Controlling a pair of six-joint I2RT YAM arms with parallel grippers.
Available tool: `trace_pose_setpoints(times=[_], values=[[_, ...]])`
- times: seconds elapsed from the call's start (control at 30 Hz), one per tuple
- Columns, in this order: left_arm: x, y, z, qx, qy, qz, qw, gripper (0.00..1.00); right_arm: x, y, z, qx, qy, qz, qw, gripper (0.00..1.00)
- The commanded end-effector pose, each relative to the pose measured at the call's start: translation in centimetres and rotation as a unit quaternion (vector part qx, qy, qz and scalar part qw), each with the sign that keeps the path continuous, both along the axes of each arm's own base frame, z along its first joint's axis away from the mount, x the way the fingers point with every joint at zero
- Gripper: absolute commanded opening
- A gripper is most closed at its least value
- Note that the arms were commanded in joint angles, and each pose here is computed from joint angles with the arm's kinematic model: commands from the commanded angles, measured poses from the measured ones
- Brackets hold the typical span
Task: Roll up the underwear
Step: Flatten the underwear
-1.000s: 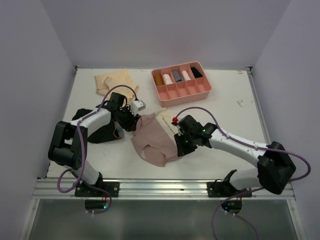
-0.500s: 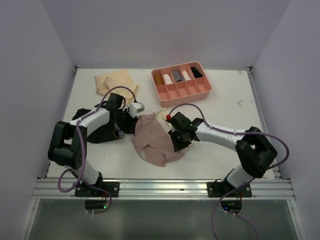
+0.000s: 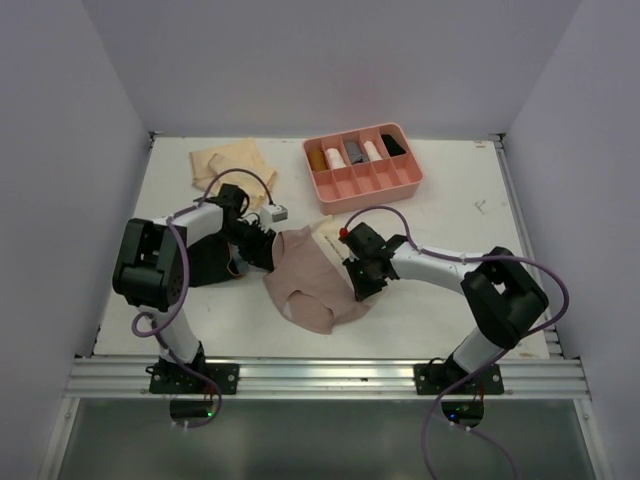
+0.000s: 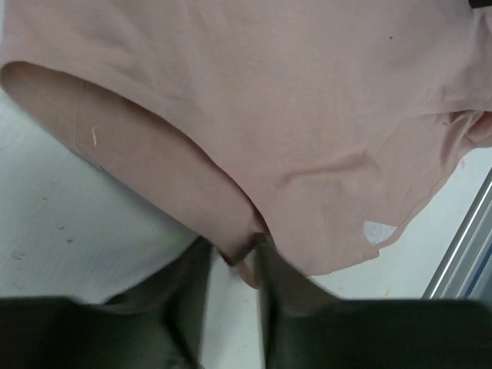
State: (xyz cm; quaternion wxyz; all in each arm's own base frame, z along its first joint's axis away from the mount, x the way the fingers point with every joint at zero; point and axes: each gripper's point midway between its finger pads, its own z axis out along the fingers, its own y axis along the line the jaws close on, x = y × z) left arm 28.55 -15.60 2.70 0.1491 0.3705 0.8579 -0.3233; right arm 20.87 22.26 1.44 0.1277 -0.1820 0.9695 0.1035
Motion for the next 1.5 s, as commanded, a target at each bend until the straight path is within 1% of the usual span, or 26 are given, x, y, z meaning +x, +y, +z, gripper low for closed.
trace_pose_setpoints(times=[0.0,0.03,0.07,0.1,0.13,0.2,0.23,0.27,0.43,0.53,0.57,0.6,0.67,0.8,0.87,0.9,0.97,1.03,1.07,1.1,1.17,1.2,1.23,1.33,1.4,1.47], values=[[-0.3,-0.4,0.5,-0.018,0.029,-0.012,0.999,0.25,0.9,-0.5,0.0,-0.003,-0.018,-0.002,1.000,0.16],[-0.5,-0.1,0.0,-0.008,0.045,-0.010,0.999,0.18,1.0,-0.5,0.0,-0.002,-0.018,-0.002,1.000,0.15],[0.3,0.0,0.4,0.001,0.042,-0.011,0.999,0.08,1.1,-0.6,0.2,-0.001,-0.020,-0.003,1.000,0.15],[-0.2,0.8,0.3,0.027,0.062,-0.010,0.998,0.03,1.1,-0.7,0.5,0.001,-0.023,-0.004,1.000,0.15],[0.6,1.0,0.7,0.038,0.060,-0.006,0.997,0.00,1.2,-0.7,0.6,0.003,-0.024,-0.005,1.000,0.14],[0.2,2.2,0.9,0.079,0.085,0.006,0.993,0.00,1.2,-0.9,0.9,0.004,-0.027,-0.005,1.000,0.13],[0.7,2.3,1.6,0.085,0.084,0.010,0.993,0.00,1.2,-0.9,0.9,0.004,-0.028,-0.005,1.000,0.12],[0.3,2.8,1.9,0.102,0.098,0.017,0.990,0.00,1.2,-1.1,0.9,0.003,-0.028,-0.005,1.000,0.11],[1.4,3.1,4.7,0.119,0.092,0.050,0.987,0.00,0.9,-1.2,1.0,0.005,-0.027,-0.003,1.000,0.07],[1.4,3.4,5.0,0.137,0.115,0.066,0.982,0.00,0.8,-1.2,1.0,0.006,-0.025,-0.001,1.000,0.06],[1.3,3.5,4.7,0.144,0.121,0.067,0.980,0.05,0.8,-1.1,1.1,0.009,-0.026,0.001,1.000,0.06],[1.3,4.0,4.4,0.159,0.119,0.068,0.978,0.16,0.9,-1.0,1.4,0.011,-0.029,0.001,1.000,0.06],[1.8,4.3,4.6,0.164,0.092,0.066,0.980,0.30,1.2,-0.8,2.1,0.019,-0.039,0.003,0.999,0.06],[4.7,4.0,7.6,0.133,-0.033,0.074,0.988,0.38,2.9,0.4,4.3,0.040,-0.073,0.003,0.997,0.06],[4.8,4.0,9.2,0.120,-0.086,0.068,0.987,0.44,4.0,1.2,5.2,0.050,-0.087,0.008,0.995,0.06],[5.0,3.7,9.7,0.109,-0.106,0.063,0.986,0.46,5.1,1.9,5.9,0.053,-0.100,0.007,0.994,0.07],[4.2,3.3,9.8,0.091,-0.114,0.043,0.988,0.48,7.1,3.5,7.6,0.070,-0.126,0.004,0.990,0.07],[3.5,3.1,9.4,0.083,-0.110,0.038,0.990,0.48,8.5,4.3,7.2,0.067,-0.131,-0.006,0.989,0.08],[3.4,3.0,9.4,0.076,-0.112,0.038,0.990,0.48,9.4,5.0,7.4,0.075,-0.140,-0.011,0.987,0.10],[3.6,2.4,9.5,0.059,-0.122,0.035,0.990,0.49,10.6,5.6,8.2,0.078,-0.155,-0.022,0.985,0.19],[3.3,2.4,9.2,0.052,-0.126,0.039,0.990,0.50,11.6,6.0,6.9,0.063,-0.147,-0.040,0.986,0.25],[3.5,2.1,9.4,0.043,-0.132,0.040,0.989,0.50,12.5,6.4,7.5,0.063,-0.154,-0.046,0.985,0.27],[3.3,2.0,9.4,0.040,-0.135,0.040,0.989,0.50,12.8,6.4,6.2,0.049,-0.144,-0.052,0.987,0.27],[3.2,1.9,9.4,0.033,-0.143,0.041,0.988,0.50,12.6,6.4,4.7,0.039,-0.117,-0.055,0.991,0.31],[3.2,2.0,9.4,0.034,-0.153,0.039,0.987,0.51,11.9,5.8,3.0,0.028,-0.096,-0.056,0.993,0.39],[3.5,2.2,9.2,0.038,-0.167,0.036,0.984,0.52,11.0,5.2,1.3,0.017,-0.077,-0.054,0.995,0.40]])
